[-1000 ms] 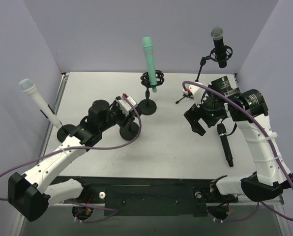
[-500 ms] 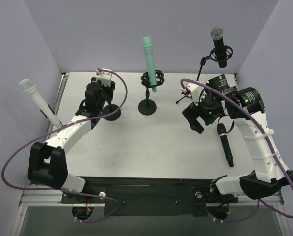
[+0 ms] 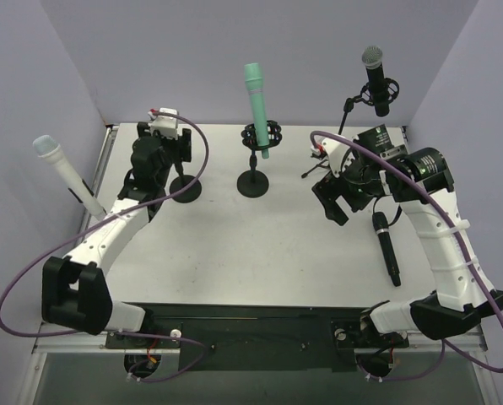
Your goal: Remove the microphone from the stand
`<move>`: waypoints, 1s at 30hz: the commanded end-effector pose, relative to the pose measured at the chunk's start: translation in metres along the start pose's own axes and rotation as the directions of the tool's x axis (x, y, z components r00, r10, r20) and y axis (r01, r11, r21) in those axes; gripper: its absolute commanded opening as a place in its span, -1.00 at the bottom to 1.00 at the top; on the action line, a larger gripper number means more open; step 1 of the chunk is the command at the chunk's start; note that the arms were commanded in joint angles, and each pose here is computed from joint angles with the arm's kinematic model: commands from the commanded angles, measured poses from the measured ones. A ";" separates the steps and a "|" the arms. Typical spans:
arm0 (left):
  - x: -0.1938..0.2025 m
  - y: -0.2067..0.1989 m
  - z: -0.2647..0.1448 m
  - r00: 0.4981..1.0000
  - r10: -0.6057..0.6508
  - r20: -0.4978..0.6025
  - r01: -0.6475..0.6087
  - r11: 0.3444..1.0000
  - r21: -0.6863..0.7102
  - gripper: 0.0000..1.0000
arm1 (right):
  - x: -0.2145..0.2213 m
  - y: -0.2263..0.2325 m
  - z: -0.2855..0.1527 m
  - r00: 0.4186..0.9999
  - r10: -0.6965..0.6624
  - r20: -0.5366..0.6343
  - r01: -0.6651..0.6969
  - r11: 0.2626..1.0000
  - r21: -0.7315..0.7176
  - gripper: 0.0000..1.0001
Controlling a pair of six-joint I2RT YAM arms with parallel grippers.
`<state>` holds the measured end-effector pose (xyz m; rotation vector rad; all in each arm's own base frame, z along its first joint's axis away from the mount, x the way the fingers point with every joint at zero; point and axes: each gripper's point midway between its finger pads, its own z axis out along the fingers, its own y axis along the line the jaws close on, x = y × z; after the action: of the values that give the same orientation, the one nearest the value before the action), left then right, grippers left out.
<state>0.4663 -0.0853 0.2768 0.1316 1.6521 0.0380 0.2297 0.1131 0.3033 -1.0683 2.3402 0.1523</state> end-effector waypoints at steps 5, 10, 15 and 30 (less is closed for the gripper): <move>-0.115 -0.011 -0.066 0.967 -0.093 0.238 0.051 0.983 0.178 0.74 | -0.038 -0.007 0.004 0.995 0.068 0.071 -0.068 0.998 -0.012 0.67; -0.133 -0.053 -0.096 0.961 -0.129 0.246 0.009 0.900 0.436 0.75 | -0.084 -0.012 -0.003 0.972 0.119 0.202 -0.114 0.993 -0.034 0.66; -0.144 -0.107 -0.116 0.960 -0.239 0.145 0.069 0.704 0.707 0.71 | -0.157 -0.022 -0.008 0.903 0.174 0.393 -0.147 0.984 -0.097 0.65; -0.156 -0.188 -0.059 0.961 -0.259 0.098 0.081 0.603 0.793 0.58 | -0.286 -0.056 0.033 0.671 0.360 0.649 -0.297 0.932 -0.209 0.60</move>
<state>0.3980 -0.2803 0.3876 0.6693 1.4253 -0.8813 0.4177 0.2622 0.4054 -0.5256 1.9233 0.6527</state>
